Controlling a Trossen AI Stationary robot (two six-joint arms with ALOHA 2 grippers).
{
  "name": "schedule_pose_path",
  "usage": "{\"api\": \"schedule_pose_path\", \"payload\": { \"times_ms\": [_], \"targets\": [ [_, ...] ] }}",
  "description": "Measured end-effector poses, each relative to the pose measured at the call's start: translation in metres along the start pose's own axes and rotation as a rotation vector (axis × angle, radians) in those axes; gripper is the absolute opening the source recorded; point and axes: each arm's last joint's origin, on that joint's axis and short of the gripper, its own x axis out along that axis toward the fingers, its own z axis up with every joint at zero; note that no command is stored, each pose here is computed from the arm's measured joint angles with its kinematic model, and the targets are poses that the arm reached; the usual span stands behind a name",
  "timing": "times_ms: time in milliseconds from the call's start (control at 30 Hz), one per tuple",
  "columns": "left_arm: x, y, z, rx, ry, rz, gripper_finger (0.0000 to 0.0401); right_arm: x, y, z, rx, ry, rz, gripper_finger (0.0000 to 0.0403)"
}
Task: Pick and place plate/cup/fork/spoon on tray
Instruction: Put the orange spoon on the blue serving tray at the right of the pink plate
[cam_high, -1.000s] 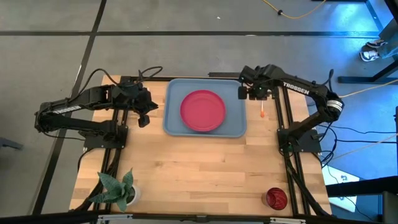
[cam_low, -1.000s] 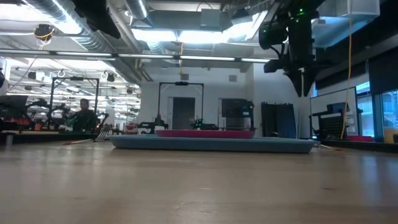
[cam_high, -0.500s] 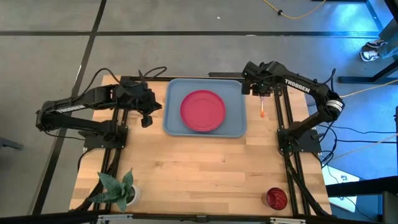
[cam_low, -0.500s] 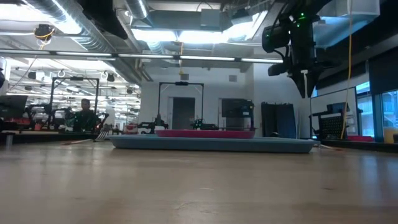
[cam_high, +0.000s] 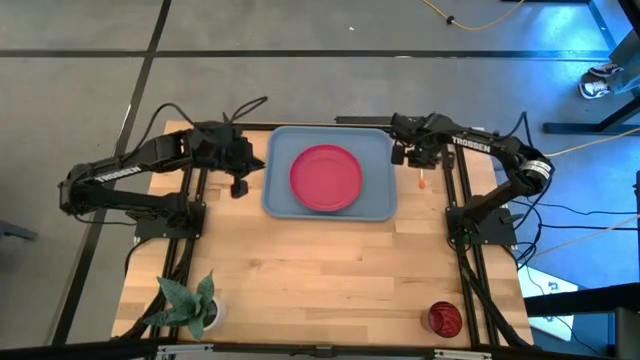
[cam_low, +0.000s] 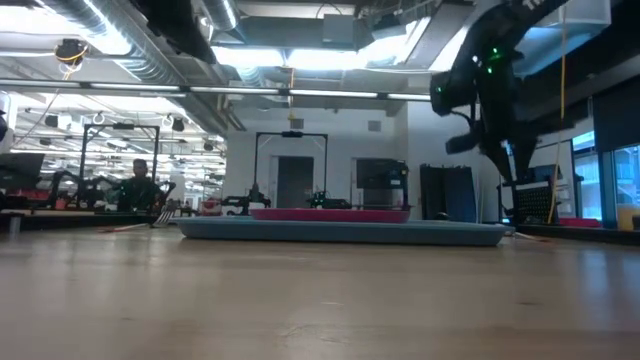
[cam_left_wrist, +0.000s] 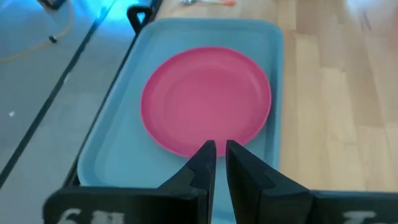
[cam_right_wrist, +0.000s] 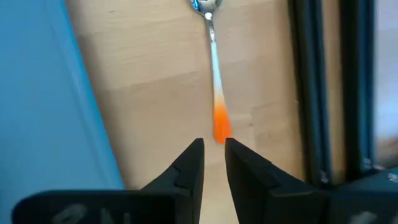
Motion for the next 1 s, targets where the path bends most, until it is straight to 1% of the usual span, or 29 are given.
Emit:
{"api": "schedule_pose_path", "payload": {
  "times_ms": [100,267,333,433,700,767,900,1000],
  "targets": [
    [0.002,0.003,0.002,-0.006,-0.018,0.014,0.0030,0.013,0.002,0.001,0.000,-0.059,0.024,0.0071],
    [0.005,0.007,0.005,-0.015,-0.036,0.033,0.0030,0.034,-0.003,0.005,0.038,-0.096,0.030,0.0071],
    [0.005,0.008,0.004,-0.014,-0.029,0.039,0.0030,0.039,-0.004,0.006,0.034,-0.110,0.028,0.0071],
    [0.008,0.009,0.004,0.002,-0.022,0.040,0.0030,0.043,-0.006,0.006,0.042,-0.117,0.028,0.0071],
    [0.010,0.011,0.004,-0.003,-0.017,0.047,0.0030,0.049,-0.009,0.008,0.050,-0.217,-0.021,0.0071],
    [0.012,0.011,0.004,-0.004,-0.011,0.046,0.0030,0.050,-0.009,0.010,0.061,-0.216,-0.016,0.0071],
    [0.014,0.011,0.005,-0.003,-0.009,0.046,0.0030,0.057,-0.009,0.014,0.056,-0.160,-0.012,0.0071],
    [0.014,0.011,0.005,-0.003,-0.010,0.047,0.0030,0.064,-0.006,0.015,0.052,-0.136,-0.031,0.0071]
  ]
}}
